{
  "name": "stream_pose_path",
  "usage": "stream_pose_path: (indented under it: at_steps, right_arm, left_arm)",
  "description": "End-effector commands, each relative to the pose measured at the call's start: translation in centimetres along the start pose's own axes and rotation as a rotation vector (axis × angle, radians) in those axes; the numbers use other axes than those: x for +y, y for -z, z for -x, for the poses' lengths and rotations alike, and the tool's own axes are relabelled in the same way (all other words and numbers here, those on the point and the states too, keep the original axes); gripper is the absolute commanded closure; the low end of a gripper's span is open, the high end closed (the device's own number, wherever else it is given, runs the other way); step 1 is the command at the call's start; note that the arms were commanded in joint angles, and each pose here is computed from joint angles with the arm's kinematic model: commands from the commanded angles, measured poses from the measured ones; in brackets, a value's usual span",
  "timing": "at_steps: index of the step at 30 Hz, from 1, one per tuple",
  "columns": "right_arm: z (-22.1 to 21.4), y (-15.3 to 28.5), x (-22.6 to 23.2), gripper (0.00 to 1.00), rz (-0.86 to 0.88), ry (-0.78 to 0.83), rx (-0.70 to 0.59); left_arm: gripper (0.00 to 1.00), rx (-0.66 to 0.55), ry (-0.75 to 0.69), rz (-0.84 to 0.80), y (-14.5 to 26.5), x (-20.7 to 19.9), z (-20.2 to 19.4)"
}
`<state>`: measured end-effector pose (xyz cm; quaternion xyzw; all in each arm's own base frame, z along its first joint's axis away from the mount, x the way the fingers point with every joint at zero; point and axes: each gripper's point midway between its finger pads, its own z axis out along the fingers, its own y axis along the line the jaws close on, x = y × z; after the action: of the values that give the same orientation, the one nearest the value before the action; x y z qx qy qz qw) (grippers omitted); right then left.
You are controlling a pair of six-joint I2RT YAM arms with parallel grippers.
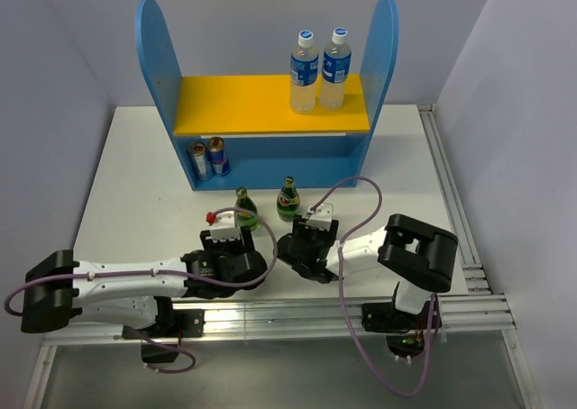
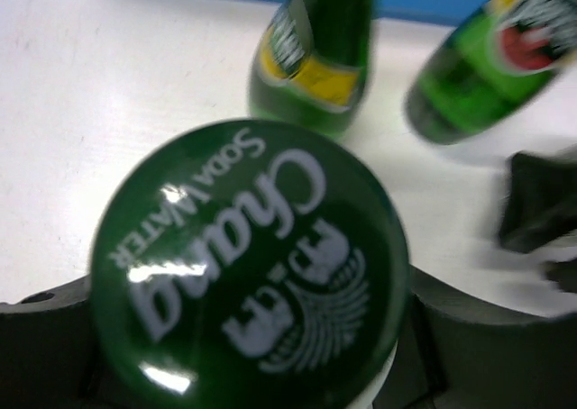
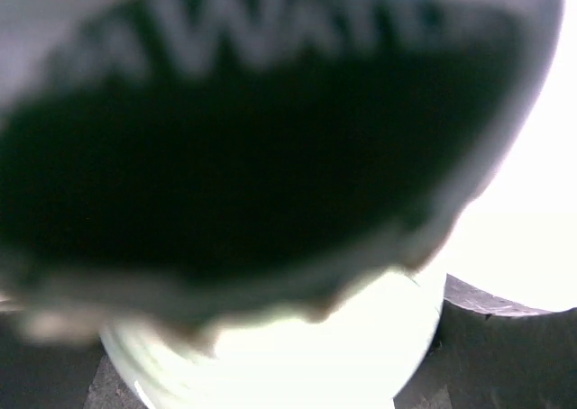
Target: Place and organize the beverage onto the shelf
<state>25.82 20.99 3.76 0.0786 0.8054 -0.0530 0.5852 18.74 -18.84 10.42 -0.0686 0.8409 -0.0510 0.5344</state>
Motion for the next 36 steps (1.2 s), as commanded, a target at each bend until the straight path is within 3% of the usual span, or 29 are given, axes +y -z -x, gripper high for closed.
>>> stream_pose_path:
  at_steps: [1, 10, 19, 28, 36]
  right_arm:
    - [1.4, 1.5, -0.6, 1.00, -0.021, -0.095, -0.041]
    - [0.3, 6.1, 0.5, 1.00, 0.042, -0.058, -0.033]
    - [-1.0, 7.7, 1.7, 1.00, 0.099, -0.036, -0.016]
    - [-1.5, 9.4, 2.3, 1.00, 0.177, -0.042, 0.003]
    - [-1.4, 11.6, 2.0, 1.00, 0.239, -0.046, -0.008]
  left_arm:
    - [1.00, -0.107, 0.060, -0.034, 2.6, -2.0, 7.2]
    - [1.00, -0.247, 0.005, -0.142, 7.4, -6.3, 23.0]
    - [1.00, -0.370, -0.061, -0.111, 4.0, -5.8, 34.7]
    - [1.00, -0.417, -0.063, -0.032, -2.6, -3.9, 40.9]
    - [1.00, -0.423, -0.031, 0.005, -8.4, -1.4, 42.7]
